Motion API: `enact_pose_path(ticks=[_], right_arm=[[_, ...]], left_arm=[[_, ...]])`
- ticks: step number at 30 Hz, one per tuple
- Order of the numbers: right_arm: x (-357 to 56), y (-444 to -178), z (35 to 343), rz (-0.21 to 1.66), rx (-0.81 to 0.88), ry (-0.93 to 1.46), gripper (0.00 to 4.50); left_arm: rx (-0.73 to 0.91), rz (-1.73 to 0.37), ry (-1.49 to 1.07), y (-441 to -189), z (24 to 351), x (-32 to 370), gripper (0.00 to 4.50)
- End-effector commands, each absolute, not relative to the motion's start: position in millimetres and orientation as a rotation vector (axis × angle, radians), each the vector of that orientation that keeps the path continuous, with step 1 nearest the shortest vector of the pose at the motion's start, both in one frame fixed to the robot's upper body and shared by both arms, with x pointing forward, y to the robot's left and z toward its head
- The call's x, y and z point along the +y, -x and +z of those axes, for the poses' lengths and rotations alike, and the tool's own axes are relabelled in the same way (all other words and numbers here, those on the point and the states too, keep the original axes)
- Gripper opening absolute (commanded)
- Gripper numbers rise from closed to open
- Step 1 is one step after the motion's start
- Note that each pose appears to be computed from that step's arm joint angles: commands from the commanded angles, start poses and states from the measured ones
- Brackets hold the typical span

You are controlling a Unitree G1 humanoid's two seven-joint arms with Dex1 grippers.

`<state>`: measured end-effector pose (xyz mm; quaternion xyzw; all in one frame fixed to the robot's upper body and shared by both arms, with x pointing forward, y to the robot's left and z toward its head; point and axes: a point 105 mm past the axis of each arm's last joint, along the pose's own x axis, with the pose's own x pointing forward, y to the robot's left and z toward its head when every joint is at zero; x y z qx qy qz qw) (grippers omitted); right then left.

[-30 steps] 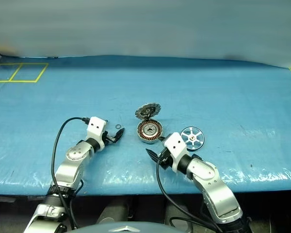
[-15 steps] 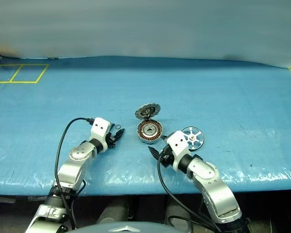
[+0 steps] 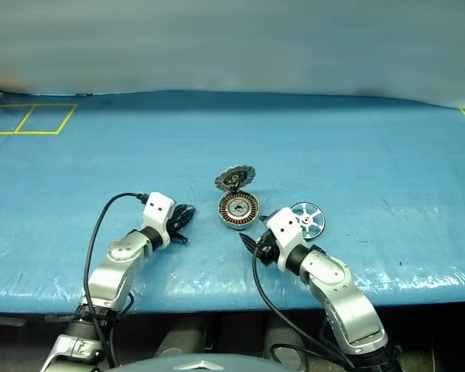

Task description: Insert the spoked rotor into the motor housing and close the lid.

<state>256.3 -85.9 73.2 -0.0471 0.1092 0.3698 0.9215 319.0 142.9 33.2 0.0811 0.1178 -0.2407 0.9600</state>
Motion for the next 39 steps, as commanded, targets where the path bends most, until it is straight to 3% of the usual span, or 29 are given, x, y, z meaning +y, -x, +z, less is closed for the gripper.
enact_pose_path(ticks=[1,8,12,24,30,39], right_arm=[[-87,-256,99,0.766,0.117,0.019,3.34],[-89,-255,97,0.763,0.122,0.018,3.34],[-85,-257,98,0.768,0.116,0.019,3.34],[-80,-241,103,0.844,0.12,-0.014,3.34],[-89,-238,99,0.789,0.122,0.024,3.34],[-106,-235,82,0.664,0.16,0.051,3.34]], left_arm=[[0.114,-0.555,-0.142,-313,60,147,0.71],[-0.024,-0.752,-0.025,-294,99,136,0.71],[0.018,-0.866,-0.193,-290,95,120,0.71],[-0.043,-1.089,-0.249,-304,105,62,0.71],[-0.066,-1.136,-0.24,-313,116,51,0.71],[-0.024,-1.152,-0.323,-320,105,53,0.71]])
